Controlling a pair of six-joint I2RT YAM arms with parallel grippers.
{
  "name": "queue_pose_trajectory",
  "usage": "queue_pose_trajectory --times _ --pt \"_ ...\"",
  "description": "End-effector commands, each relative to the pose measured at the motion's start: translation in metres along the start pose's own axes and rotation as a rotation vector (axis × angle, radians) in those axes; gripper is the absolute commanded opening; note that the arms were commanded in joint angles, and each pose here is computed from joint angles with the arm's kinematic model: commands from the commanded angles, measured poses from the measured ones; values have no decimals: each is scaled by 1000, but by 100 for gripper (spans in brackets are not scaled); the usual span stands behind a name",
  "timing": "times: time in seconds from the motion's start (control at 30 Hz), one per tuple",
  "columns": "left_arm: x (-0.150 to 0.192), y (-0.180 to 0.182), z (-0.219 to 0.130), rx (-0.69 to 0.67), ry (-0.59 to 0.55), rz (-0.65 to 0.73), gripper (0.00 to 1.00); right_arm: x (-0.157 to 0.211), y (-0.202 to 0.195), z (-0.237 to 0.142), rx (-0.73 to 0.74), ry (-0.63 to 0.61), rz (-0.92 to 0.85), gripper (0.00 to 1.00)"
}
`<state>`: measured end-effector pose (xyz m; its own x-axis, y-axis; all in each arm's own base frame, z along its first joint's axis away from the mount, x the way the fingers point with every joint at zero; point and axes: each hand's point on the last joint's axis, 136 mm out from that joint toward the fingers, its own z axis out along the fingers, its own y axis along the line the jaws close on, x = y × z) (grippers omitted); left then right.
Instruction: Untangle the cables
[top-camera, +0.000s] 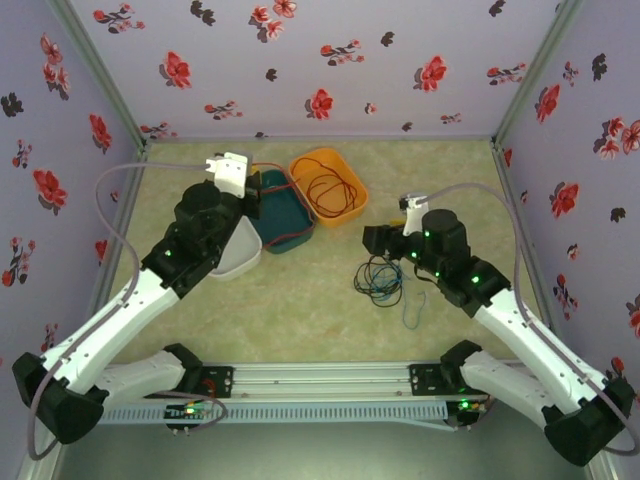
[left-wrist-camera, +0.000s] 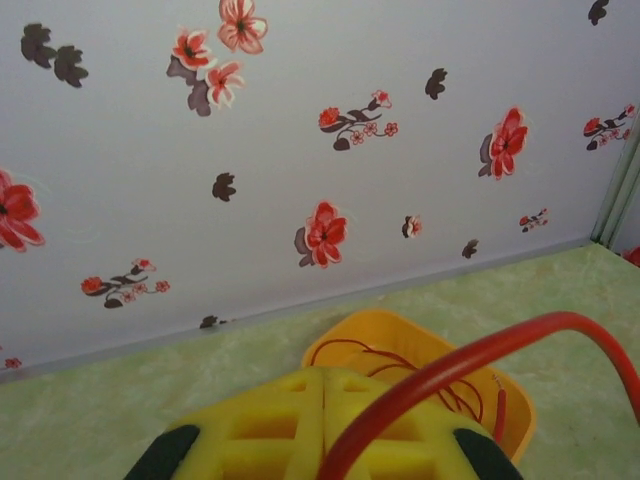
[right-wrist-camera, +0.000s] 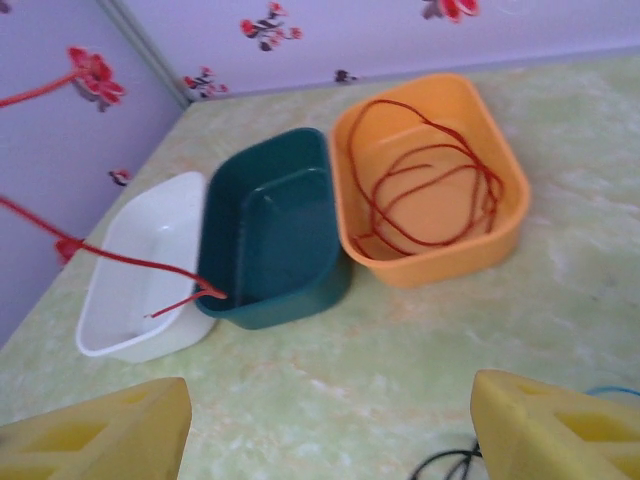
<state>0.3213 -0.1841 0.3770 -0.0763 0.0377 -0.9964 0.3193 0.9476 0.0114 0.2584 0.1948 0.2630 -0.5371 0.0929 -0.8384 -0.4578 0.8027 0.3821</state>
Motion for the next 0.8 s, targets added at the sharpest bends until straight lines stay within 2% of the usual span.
queue_pose_trajectory --times 0.0,0.33,0.77 --pt "-11 1 3 16 0 -60 0 -5 22 11 -85 -53 -62 76" --pt "2 0 23 39 69 -104 0 2 76 50 -259 -13 -122 76" --pt "1 -4 21 72 85 -131 0 4 85 119 -259 14 -164 72"
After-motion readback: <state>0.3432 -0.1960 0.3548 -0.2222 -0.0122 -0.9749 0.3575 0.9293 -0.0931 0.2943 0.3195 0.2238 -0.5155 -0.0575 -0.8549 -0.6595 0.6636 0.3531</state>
